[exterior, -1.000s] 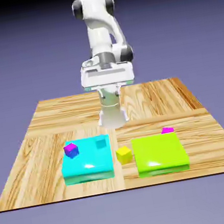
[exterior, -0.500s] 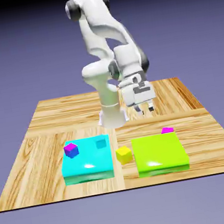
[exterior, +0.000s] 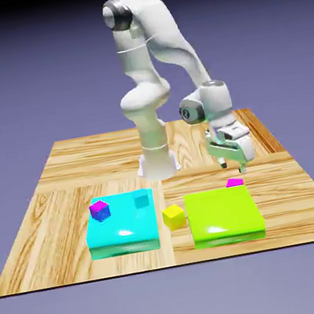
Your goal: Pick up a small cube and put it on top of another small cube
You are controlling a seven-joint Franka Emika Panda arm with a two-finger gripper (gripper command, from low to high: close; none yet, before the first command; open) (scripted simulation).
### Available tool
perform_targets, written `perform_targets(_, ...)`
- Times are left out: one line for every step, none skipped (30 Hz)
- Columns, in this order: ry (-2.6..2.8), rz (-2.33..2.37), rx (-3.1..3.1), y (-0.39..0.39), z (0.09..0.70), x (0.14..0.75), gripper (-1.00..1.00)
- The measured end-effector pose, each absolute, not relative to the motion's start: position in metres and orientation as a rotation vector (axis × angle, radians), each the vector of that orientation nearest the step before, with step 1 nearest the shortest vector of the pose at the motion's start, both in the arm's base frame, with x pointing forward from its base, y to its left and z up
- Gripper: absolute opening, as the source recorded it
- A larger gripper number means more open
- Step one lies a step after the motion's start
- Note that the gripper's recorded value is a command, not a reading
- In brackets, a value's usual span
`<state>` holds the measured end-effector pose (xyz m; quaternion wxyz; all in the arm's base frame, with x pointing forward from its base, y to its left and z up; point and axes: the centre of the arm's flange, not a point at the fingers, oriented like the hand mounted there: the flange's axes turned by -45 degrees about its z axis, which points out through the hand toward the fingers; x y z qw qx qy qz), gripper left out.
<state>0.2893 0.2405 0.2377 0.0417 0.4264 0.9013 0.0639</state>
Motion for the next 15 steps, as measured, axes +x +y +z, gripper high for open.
perform_targets(2.806, 0.162, 1.207, 0.245, 0.231, 0.282, 0.0)
perform_targets(2.852, 0.129, 1.102, 0.25, 0.225, 0.275, 0.0)
perform_targets(2.894, 0.096, 0.995, 0.255, 0.219, 0.267, 0.0)
perform_targets(2.929, 0.063, 0.894, 0.258, 0.213, 0.26, 0.0)
perform_targets(2.962, 0.029, 0.788, 0.261, 0.207, 0.253, 0.0)
perform_targets(2.99, -0.004, 0.682, 0.264, 0.201, 0.246, 0.0)
perform_targets(3.007, -0.023, 0.608, 0.267, 0.198, 0.239, 0.0)
perform_targets(3.013, -0.022, 0.577, 0.272, 0.198, 0.234, 0.0)
perform_targets(3.003, -0.023, 0.619, 0.266, 0.191, 0.243, 0.0)
perform_targets(3.0, -0.024, 0.626, 0.265, 0.183, 0.245, 0.0)
perform_targets(2.999, -0.024, 0.63, 0.265, 0.174, 0.247, 0.0)
perform_targets(2.999, -0.024, 0.629, 0.265, 0.166, 0.248, 0.0)
perform_targets(2.999, -0.024, 0.629, 0.264, 0.157, 0.248, 0.0)
perform_targets(3.0, -0.024, 0.63, 0.264, 0.148, 0.248, 0.0)
perform_targets(3.0, -0.024, 0.631, 0.263, 0.139, 0.248, 0.0)
